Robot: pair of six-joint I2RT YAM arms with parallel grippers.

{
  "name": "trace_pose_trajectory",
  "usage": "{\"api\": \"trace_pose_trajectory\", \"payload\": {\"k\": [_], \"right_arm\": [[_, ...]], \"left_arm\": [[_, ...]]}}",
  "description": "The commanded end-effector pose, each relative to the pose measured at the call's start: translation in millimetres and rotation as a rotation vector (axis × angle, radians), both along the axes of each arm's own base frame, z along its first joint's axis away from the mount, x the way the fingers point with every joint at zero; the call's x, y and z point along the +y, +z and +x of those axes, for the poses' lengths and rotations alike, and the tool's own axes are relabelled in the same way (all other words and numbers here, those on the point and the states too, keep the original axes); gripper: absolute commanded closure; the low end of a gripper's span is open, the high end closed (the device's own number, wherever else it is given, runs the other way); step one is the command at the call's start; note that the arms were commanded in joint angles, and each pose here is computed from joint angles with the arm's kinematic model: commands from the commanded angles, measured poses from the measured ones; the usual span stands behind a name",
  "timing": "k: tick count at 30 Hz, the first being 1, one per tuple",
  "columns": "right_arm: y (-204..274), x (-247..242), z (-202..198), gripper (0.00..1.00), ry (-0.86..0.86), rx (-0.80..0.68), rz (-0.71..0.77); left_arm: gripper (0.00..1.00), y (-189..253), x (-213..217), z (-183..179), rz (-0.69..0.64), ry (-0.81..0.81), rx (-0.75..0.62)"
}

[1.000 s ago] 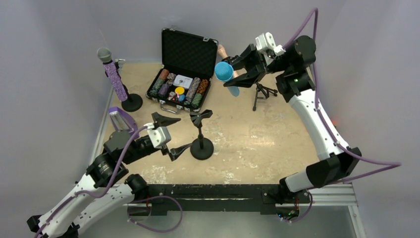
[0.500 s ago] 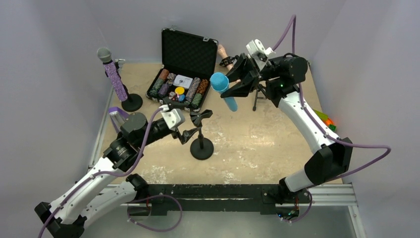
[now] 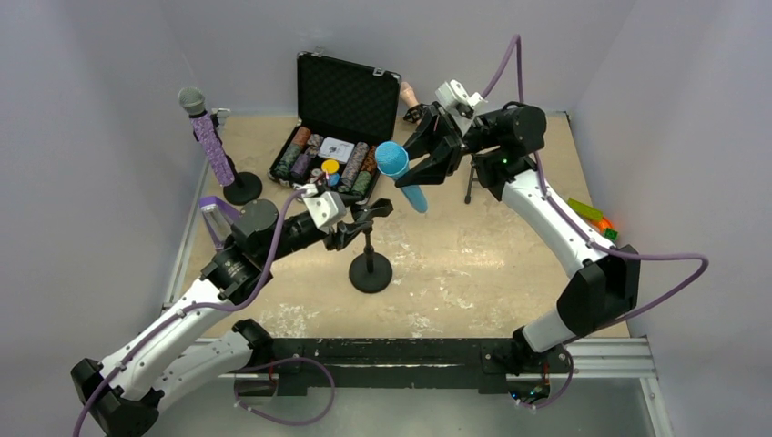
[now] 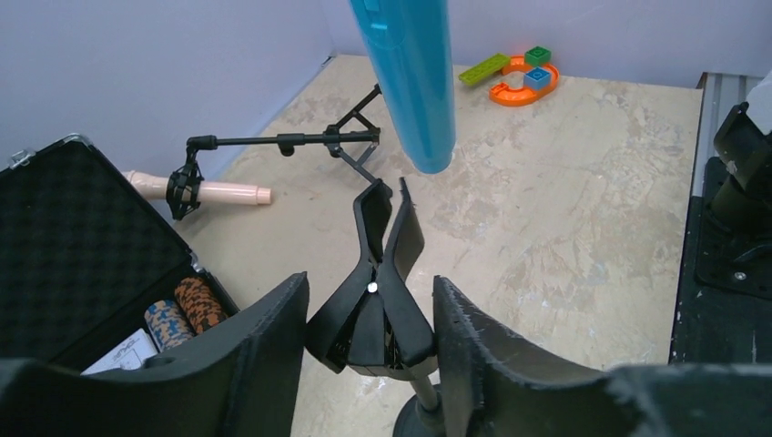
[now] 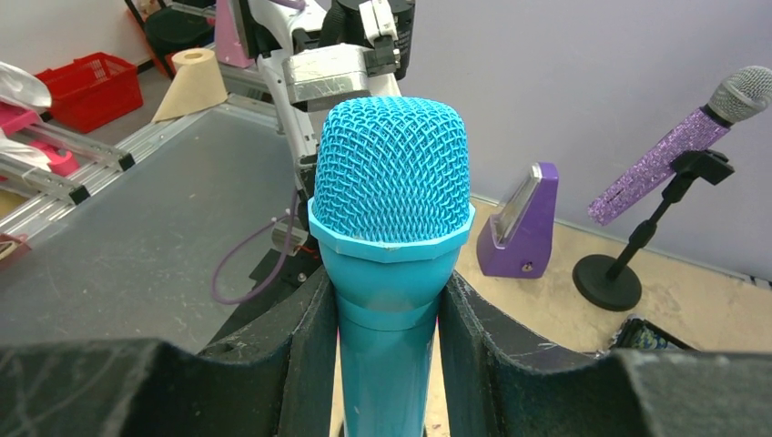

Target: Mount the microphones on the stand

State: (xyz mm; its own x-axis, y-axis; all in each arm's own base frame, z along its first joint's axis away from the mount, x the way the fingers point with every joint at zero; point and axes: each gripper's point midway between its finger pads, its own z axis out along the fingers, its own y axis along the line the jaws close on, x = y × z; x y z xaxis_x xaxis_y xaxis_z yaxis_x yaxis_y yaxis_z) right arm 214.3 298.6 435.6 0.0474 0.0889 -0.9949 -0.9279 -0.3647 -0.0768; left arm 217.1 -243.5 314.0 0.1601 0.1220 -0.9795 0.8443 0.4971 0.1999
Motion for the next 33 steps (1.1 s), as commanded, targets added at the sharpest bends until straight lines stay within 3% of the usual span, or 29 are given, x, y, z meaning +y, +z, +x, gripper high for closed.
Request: {"api": "trace_pose_trajectory", "payload": {"k": [1,4,9,18,19,21,23,27,33], "right_arm": [[-5,9,6,1.00,-0.005,0.008,0.015],[-11,13,7,1.00,0.002,0.022,0.007],[-22,16,7,1.00,0.008,0.037,-0.001],[-29,25,1,1.00,0.046,0.028,0.007],[-28,23,0,1.00,0.051,0.024,0.004],[-23,21,1,1.00,0.048,0.023,0.001],[-20,18,-2,1.00,0.045,0.017,-0.002],[-25,14,-7,1.00,0.045,0.008,-0.017],[-30,6,-16,1.00,0.037,-0.035,-0.027]], "left_arm": [[0.54,3,-6,0,-0.010,-0.035,0.004],[0.65,-11,-6,-3,0.019,-0.044,0.049],[0.99,-23,-3,-6,0.032,-0.041,0.090],[1.00,-37,1,-17,-0.046,-0.027,0.178],[0.98,-33,3,-18,-0.053,-0.026,0.170],[0.76,-24,7,-22,-0.083,-0.017,0.169],[0.60,-12,14,-29,-0.090,-0.011,0.148],[0.45,-6,37,-42,-0.028,0.030,0.110],[0.16,-43,56,-40,0.084,0.100,0.080]]}}
